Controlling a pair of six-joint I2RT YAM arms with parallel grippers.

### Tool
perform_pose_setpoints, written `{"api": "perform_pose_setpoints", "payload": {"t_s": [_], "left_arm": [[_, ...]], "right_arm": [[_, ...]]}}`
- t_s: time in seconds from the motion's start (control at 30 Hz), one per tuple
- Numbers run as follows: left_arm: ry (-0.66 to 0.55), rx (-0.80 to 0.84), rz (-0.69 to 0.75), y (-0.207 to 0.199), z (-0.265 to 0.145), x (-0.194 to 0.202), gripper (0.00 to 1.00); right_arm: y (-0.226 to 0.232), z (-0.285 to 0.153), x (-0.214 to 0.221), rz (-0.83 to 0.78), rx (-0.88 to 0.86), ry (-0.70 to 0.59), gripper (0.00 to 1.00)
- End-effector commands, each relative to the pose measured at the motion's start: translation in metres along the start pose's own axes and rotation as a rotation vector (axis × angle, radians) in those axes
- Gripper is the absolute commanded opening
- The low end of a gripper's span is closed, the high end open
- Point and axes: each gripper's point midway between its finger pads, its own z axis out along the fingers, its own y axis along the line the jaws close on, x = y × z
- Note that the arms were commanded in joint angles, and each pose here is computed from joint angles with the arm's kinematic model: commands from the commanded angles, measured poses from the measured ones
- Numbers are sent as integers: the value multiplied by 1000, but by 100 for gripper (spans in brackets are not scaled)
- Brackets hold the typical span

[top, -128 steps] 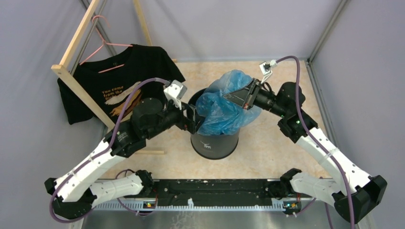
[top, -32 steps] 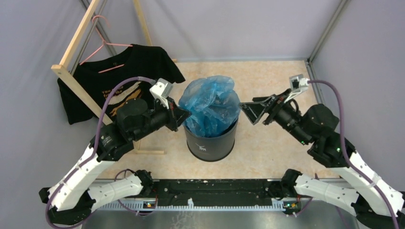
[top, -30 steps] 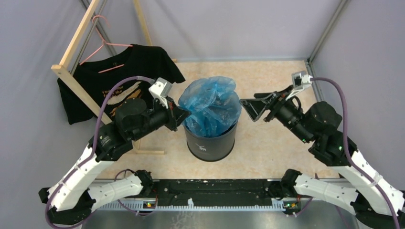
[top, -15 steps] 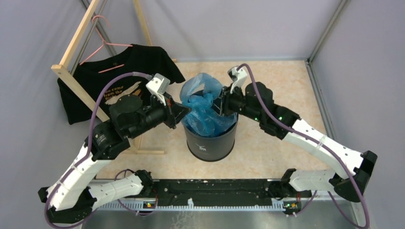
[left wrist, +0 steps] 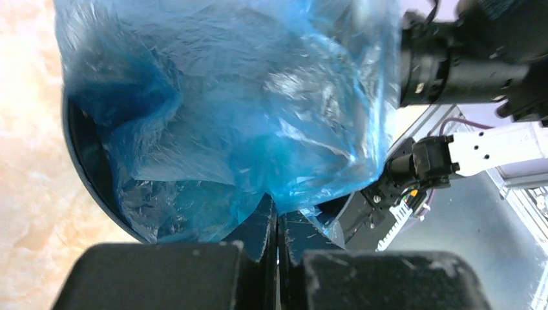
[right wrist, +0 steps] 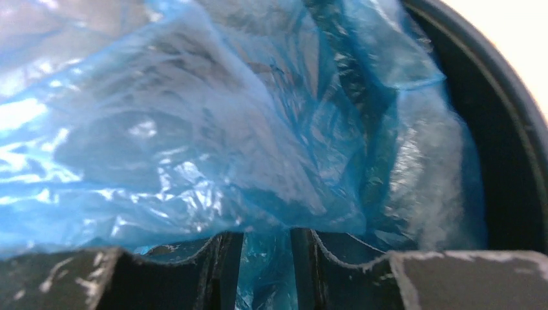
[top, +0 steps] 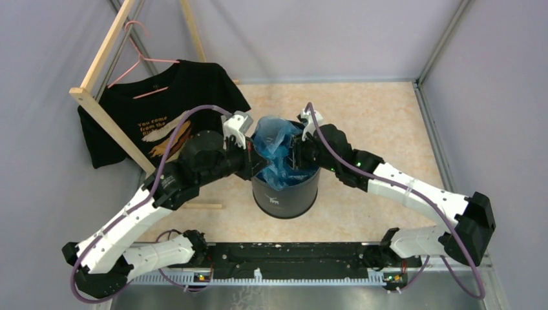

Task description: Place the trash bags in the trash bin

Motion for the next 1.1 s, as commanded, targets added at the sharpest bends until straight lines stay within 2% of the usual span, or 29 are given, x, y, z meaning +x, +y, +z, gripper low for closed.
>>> {"api": "perform_pose_setpoints", "payload": {"t_s": [0.0,0.17,0.3,0.47,0.57,0.67,0.8,1.07], "left_arm": [[9,28,-76,-1,10,14,0],[35,25,-114,3,25,29,0],[38,50,-128,-2,35,30,0],[28,27,-139,2,42,27,0],[9,16,-141,3,41,21,0],[-6,20,-139,1,37,16,0],[-19,52,-133,-4,31,16,0],[7,47,-101,0,34,23,0]], "right_arm": [[-15,-5,-24,-96,111,-62,33],[-48,0,-30,-217,285,-42,39],[-64,2,-44,-312,377,-60,47],[-63,8,-74,-405,394,-93,56],[-56,13,-85,-429,379,-67,57],[-43,7,-83,-354,339,-13,62],[-23,-25,-74,-204,264,21,68],[2,-95,-69,-30,111,-75,75]]}}
